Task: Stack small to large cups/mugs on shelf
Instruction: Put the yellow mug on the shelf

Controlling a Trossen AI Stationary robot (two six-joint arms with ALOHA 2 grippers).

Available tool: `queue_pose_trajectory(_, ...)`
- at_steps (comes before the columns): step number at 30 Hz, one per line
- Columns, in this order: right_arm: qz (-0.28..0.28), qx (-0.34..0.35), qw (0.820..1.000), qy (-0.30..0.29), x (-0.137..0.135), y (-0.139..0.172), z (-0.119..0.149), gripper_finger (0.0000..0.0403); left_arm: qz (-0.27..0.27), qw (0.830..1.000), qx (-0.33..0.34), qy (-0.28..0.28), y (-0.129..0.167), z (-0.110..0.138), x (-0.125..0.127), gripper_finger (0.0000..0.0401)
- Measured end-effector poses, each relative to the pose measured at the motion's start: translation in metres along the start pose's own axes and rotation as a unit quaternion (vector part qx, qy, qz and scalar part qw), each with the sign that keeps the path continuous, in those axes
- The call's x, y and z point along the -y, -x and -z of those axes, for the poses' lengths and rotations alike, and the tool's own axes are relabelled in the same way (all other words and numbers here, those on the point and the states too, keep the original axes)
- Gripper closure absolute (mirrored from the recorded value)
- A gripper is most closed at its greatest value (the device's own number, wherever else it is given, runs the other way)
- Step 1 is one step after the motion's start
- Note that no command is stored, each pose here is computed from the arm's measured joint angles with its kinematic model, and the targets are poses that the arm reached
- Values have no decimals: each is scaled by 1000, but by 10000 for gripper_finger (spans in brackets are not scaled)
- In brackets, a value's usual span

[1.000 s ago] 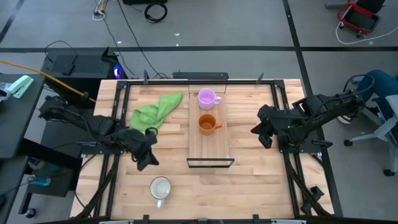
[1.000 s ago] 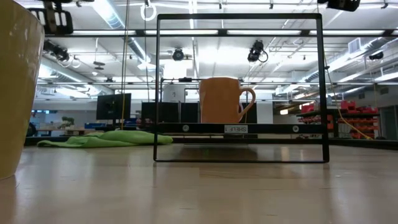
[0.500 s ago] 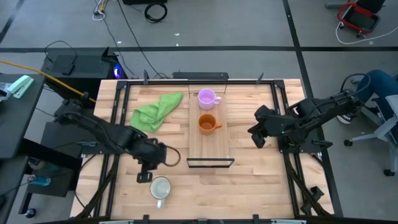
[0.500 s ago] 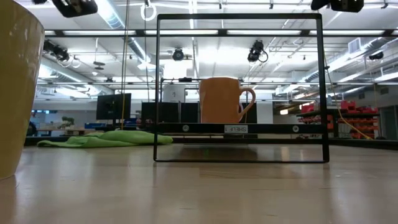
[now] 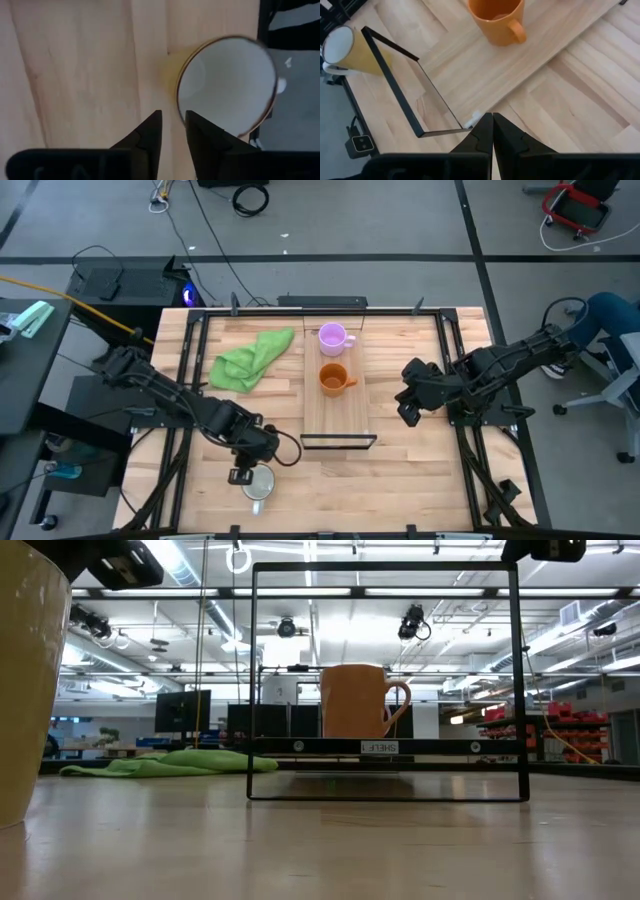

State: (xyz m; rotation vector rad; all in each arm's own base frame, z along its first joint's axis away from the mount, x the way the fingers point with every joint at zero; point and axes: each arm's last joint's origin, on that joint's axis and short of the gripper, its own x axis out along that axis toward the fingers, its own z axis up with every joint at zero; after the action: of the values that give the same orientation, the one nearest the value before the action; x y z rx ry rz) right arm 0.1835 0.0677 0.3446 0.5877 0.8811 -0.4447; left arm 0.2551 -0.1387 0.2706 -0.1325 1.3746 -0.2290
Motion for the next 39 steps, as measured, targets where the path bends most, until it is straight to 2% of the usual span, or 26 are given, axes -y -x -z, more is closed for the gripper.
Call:
queue_pose_trajectory(4, -1, 0, 1000, 0, 0, 0, 0, 386, 10, 1000, 19, 3, 0, -3, 3, 289)
queue_pose_trajectory(12, -1, 1, 1000, 3, 0, 1, 0, 386, 11, 1000, 18, 15, -2, -3, 5, 266)
queue_pose_trajectory(26, 1, 0, 1000, 4, 1, 0, 0, 386, -20, 999, -24, 12, -36, -11, 7, 252)
queue_pose_trajectory(32, 0, 0, 1000, 4, 1, 1, 0, 386, -27, 999, -32, 17, -42, -12, 7, 261)
queue_pose_trajectory(39, 1, 0, 1000, 4, 1, 0, 0, 386, -37, 999, -25, 30, -42, -13, 6, 303)
